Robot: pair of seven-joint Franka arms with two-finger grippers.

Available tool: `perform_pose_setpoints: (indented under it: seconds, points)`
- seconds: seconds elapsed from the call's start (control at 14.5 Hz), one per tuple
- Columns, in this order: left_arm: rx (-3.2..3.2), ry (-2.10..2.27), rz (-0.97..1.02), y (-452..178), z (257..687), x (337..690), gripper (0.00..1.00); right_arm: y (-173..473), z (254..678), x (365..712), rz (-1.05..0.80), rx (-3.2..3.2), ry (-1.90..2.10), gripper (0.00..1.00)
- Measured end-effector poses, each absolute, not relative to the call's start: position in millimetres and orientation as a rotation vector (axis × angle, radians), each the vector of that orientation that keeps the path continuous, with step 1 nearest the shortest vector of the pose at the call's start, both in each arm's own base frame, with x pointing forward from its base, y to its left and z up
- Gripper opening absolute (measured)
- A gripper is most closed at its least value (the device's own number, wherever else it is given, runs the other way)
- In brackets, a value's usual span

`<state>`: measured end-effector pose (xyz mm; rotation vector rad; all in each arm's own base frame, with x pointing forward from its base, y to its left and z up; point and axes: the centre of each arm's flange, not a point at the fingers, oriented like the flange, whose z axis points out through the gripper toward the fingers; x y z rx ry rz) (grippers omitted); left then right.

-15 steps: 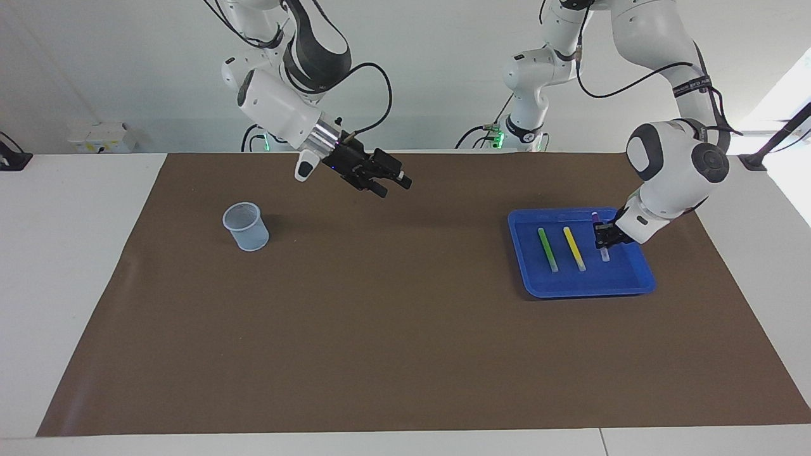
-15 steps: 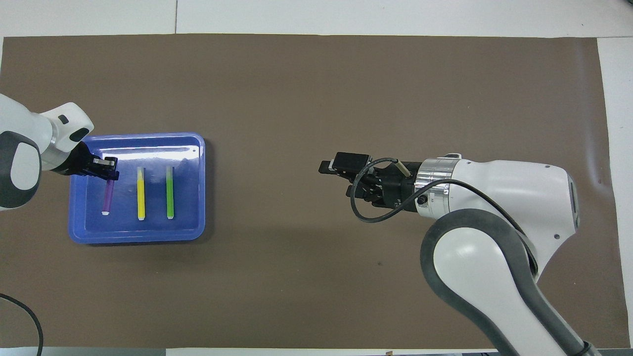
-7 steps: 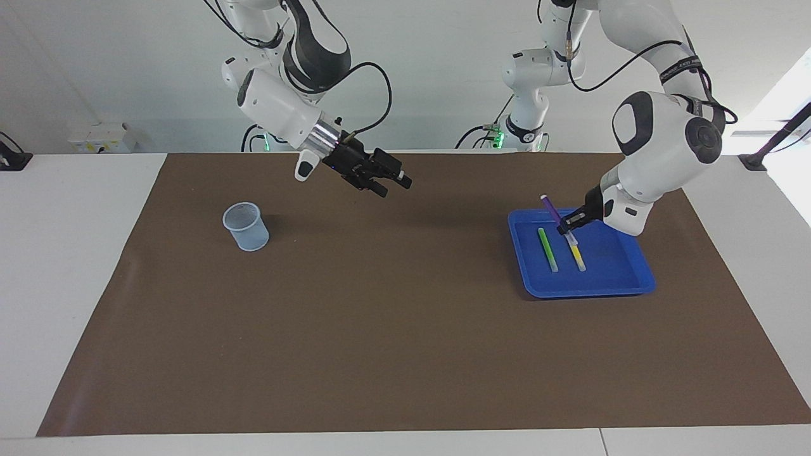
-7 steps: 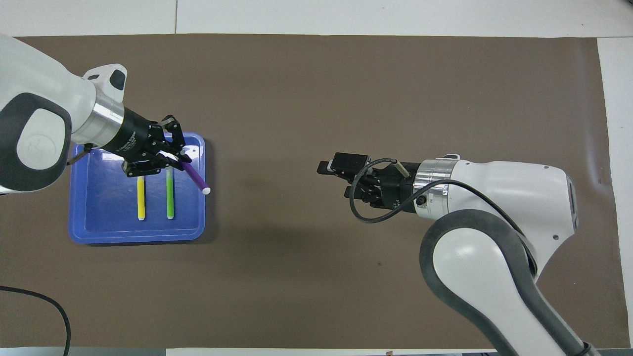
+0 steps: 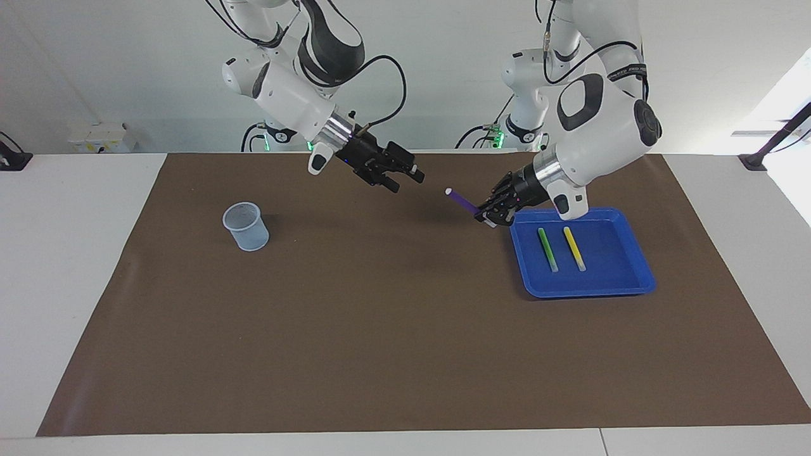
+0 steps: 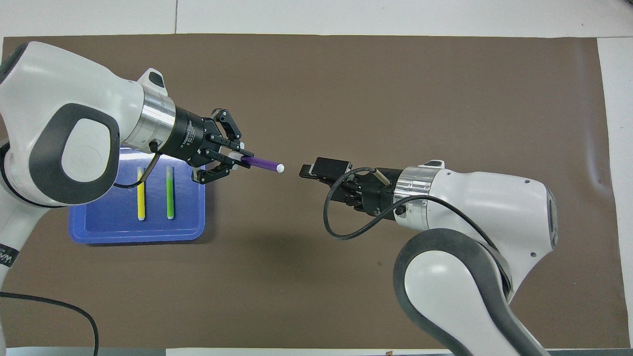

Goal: Transfer and insert pens with both arms
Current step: 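Lift the purple pen with the left gripper toward the right gripper, then grasp the purple pen with the right gripper while the left gripper releases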

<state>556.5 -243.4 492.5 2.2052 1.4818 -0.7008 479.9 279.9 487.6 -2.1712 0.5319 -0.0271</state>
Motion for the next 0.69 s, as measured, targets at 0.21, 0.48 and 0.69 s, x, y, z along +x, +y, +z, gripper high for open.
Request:
perform_pose_setpoints:
  seconds: [0.21,0.48,0.69]
  points:
    - [2.160,1.500,-0.729,-262.1,483.2,544.7,0.17,294.6,493.8,475.6,-0.067,-2.158,0.561,1.00]
    - [2.152,1.508,-0.717,-273.5,484.5,535.5,0.17,299.7,494.8,479.9,-0.117,-2.152,0.577,0.98]
    - [2.150,1.507,-0.708,-273.5,488.5,534.3,0.17,304.5,493.9,480.9,-0.128,-2.154,0.575,0.94]
